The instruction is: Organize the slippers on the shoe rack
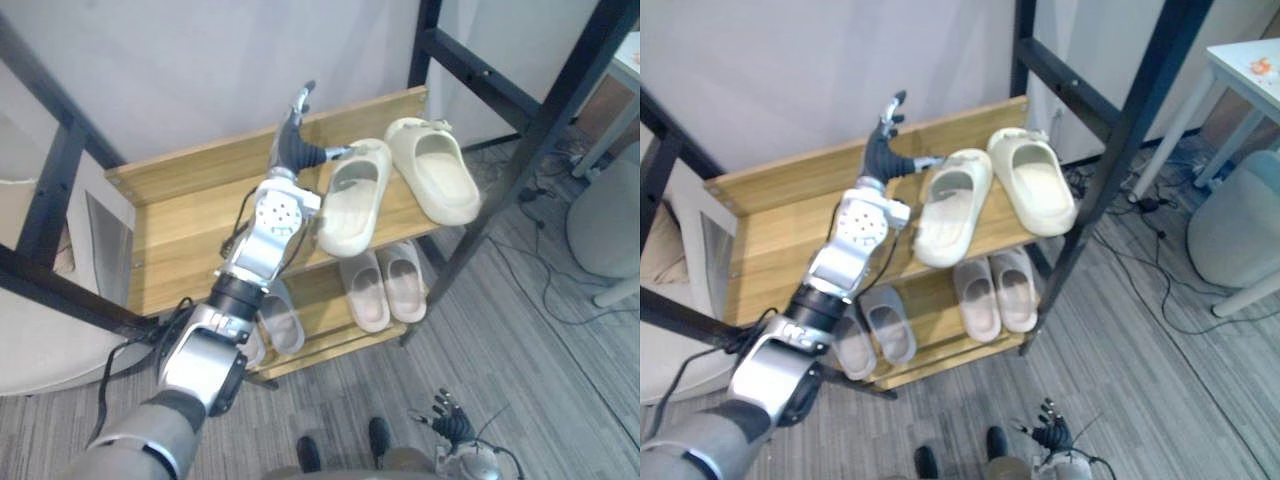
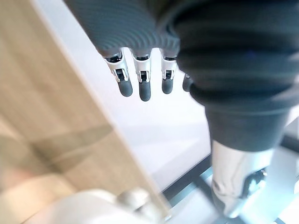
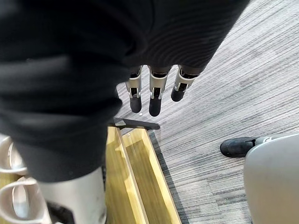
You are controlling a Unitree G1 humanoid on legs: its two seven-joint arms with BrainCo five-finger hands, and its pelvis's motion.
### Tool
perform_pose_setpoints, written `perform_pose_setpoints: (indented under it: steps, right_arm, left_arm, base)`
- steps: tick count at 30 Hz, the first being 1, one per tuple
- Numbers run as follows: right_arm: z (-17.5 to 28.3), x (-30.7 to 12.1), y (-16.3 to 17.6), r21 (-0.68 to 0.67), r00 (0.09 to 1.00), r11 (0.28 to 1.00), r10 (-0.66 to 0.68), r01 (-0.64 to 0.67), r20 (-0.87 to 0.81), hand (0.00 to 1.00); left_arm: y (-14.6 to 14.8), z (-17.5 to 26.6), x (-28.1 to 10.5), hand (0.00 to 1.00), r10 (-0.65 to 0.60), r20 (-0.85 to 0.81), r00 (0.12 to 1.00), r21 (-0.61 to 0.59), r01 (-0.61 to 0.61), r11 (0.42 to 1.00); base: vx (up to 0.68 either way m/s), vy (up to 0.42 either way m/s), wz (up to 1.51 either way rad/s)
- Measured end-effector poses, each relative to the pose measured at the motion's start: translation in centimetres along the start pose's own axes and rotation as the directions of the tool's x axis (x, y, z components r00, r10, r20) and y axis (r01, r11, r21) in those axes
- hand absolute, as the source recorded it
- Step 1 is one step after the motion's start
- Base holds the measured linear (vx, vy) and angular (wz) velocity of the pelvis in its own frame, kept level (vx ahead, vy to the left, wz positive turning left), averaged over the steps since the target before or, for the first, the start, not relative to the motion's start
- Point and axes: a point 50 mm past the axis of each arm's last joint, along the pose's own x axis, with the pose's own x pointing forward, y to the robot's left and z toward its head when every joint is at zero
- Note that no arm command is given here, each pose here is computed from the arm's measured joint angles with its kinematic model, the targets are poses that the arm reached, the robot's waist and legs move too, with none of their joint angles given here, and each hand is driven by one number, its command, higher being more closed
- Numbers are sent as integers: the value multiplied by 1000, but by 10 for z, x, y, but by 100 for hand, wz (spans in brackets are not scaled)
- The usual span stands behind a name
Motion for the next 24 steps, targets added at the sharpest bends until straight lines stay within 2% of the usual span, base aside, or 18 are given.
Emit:
perform_pose_setpoints:
  steps: [5,10,15,24]
  right_arm:
    - [-3,-1,-2,-4,1000,1000,-3,3,-10,0]
    - [-5,-2,-2,-5,1000,1000,-5,5,-19,0]
    - [-9,-3,-2,-6,999,1000,-4,4,-33,0]
    - [-16,-4,1,-11,998,1000,6,-7,-64,0]
  left_arm:
    - [7,-9,-29,0,26,-9,1000,-150,-27,988]
    - [2,-19,-54,0,8,-55,998,-253,-22,967]
    - [-9,-24,-84,0,-74,-61,995,-331,50,942]
    - [-41,-22,-102,0,-215,-60,975,-401,174,899]
  base:
    - [-4,5,11]
    - [0,7,17]
    - [-8,5,12]
    - [12,0,7]
